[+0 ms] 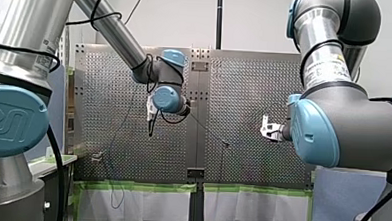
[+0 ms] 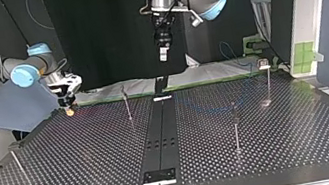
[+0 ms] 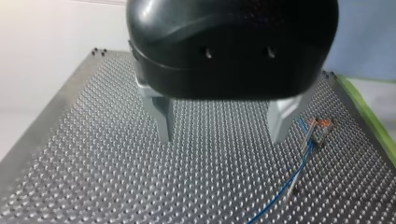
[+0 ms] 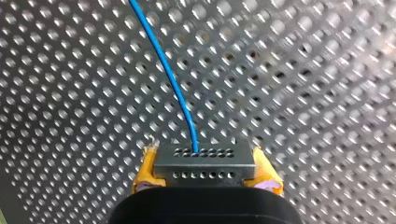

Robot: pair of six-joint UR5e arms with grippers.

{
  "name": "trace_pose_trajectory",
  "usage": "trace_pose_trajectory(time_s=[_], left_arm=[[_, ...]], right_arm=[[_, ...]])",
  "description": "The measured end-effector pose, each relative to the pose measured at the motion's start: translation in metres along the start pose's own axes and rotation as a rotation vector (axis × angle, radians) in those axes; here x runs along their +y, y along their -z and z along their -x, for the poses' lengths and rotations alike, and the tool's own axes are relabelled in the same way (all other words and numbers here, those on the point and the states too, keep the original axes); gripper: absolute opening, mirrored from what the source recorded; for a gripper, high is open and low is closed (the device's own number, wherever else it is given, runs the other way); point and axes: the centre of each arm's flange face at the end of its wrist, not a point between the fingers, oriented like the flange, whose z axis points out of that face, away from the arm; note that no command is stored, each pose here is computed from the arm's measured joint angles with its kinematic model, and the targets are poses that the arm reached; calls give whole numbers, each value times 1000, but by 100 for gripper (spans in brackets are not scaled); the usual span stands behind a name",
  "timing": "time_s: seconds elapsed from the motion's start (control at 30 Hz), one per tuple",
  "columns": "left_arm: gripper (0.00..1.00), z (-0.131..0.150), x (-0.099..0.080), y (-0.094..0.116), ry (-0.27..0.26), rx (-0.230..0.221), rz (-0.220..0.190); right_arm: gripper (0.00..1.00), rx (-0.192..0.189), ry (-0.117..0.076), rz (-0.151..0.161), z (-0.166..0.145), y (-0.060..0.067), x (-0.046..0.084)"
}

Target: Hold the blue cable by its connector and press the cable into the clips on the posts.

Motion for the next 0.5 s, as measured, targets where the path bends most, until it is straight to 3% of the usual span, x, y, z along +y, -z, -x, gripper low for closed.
trace_pose_trajectory(time_s=[0.13, 0.3, 0.5], left_arm=[[100, 4, 13, 13, -23, -9, 29], [100, 7, 25, 21, -53, -17, 48], [100, 9, 27, 19, -66, -34, 56]], right_arm=[[0, 26, -4, 7, -18, 6, 2], [0, 65, 6, -3, -41, 10, 0], [0, 83, 14, -14, -54, 12, -2]])
